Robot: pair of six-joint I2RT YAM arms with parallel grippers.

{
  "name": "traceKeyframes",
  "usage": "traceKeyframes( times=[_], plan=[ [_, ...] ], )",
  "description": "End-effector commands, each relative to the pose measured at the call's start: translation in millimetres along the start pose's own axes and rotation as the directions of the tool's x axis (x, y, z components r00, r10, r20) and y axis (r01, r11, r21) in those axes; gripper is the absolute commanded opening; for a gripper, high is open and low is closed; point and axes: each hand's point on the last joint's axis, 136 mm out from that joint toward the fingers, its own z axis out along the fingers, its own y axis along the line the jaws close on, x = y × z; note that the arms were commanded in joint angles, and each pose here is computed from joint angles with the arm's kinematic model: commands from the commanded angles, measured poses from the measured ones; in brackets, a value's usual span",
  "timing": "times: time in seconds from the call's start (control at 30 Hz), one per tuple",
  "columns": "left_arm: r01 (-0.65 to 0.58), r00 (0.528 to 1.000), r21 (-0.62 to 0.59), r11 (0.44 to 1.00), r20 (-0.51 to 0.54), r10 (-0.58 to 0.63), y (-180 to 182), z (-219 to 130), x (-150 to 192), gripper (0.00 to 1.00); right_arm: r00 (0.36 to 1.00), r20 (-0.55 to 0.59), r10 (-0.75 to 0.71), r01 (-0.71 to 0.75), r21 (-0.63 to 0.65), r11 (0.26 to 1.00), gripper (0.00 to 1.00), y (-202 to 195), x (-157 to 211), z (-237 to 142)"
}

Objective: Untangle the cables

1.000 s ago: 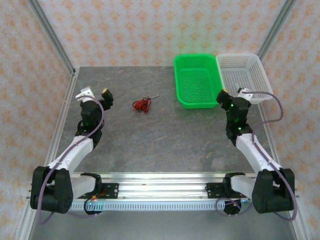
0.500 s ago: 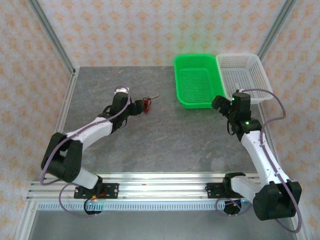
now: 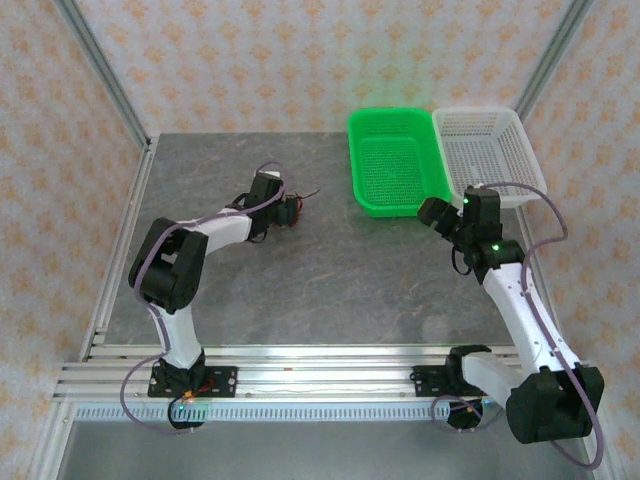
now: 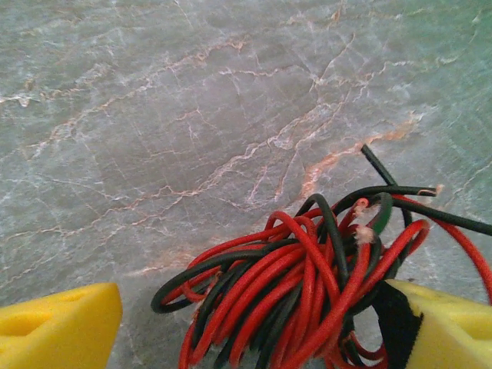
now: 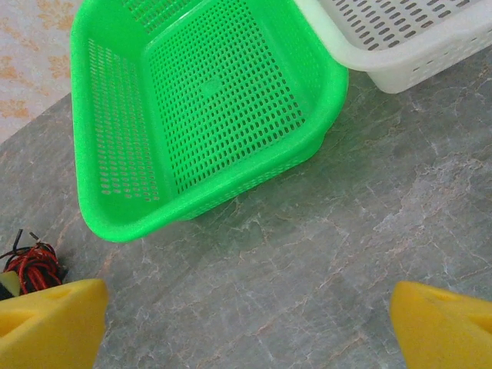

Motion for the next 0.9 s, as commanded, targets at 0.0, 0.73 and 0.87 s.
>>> traceKeyframes(
  times=[0.0, 0.73, 0.87],
  plan=[
    [-0.049, 0.999, -0.027, 0.998, -0.024, 0.048, 4, 6, 3, 0.87, 1.000, -0.011, 0.006, -0.006, -0.009, 1.000, 0.94, 2, 4, -3],
    [0.069, 0.994, 0.149, 0.987, -0.100, -0.054, -20, -13, 37, 0.00, 0.997, -0.073, -0.040, 0.028, -0.158, 0.987, 0.94, 32, 19, -7],
    [0.153, 0.986, 0.203, 0.967, -0.097, -0.135, -33, -42, 28, 0.00, 0.991, -0.089, -0.097, 0.071, -0.262, 0.962, 0.94, 67, 34, -17]
  ],
)
